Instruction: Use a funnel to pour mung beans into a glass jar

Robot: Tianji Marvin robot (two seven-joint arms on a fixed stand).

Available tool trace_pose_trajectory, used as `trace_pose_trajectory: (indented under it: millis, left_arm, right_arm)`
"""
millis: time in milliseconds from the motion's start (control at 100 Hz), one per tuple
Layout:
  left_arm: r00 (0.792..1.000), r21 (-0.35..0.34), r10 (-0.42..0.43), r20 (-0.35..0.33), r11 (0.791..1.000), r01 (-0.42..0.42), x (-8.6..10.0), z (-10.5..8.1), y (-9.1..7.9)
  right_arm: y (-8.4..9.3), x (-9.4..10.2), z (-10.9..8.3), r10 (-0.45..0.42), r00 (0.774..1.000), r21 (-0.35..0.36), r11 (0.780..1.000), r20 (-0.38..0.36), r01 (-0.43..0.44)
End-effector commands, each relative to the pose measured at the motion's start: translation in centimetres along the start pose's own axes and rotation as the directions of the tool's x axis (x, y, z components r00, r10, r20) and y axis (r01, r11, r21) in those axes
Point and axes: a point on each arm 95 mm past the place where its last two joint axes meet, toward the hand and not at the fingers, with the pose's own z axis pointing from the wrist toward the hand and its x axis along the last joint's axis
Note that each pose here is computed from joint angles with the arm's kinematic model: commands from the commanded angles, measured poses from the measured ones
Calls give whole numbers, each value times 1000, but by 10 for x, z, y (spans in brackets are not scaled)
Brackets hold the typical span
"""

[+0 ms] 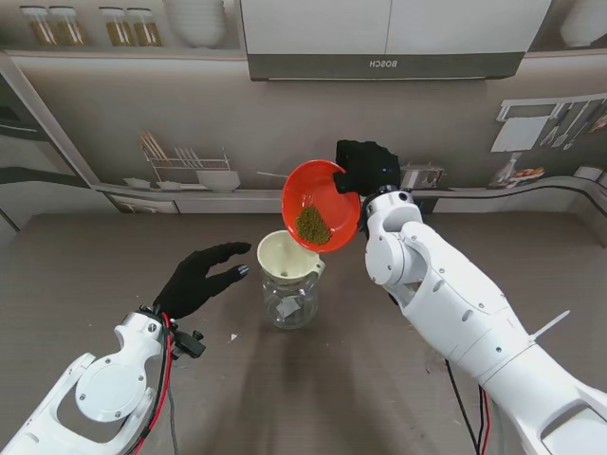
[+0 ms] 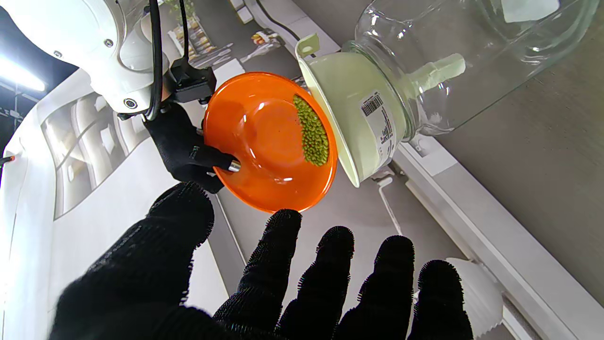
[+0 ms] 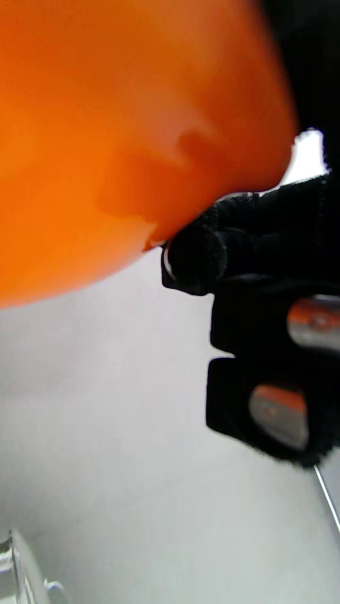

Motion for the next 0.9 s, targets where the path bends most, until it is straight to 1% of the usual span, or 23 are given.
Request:
trace_pose_trajectory:
  millis: [0, 320, 590, 890]
  left_arm:
    - [1000, -14, -8, 0, 1000, 8, 0, 0, 2]
    - [1000, -11, -8, -1, 1000, 8, -1, -1, 2]
    - [1000, -8, -11, 0, 1000, 11, -1, -1, 2]
    - [1000, -10, -13, 2, 1000, 13, -1, -2, 2]
  right_arm:
    - [1, 7, 1, -12, 1000, -8, 1000, -27, 12]
    - [2, 16, -2, -89, 992, -57, 995, -85, 85]
    - [2, 22, -5, -150, 979, -110, 985, -137, 135]
    - [1, 29, -12, -198, 963, -172, 971, -180, 167]
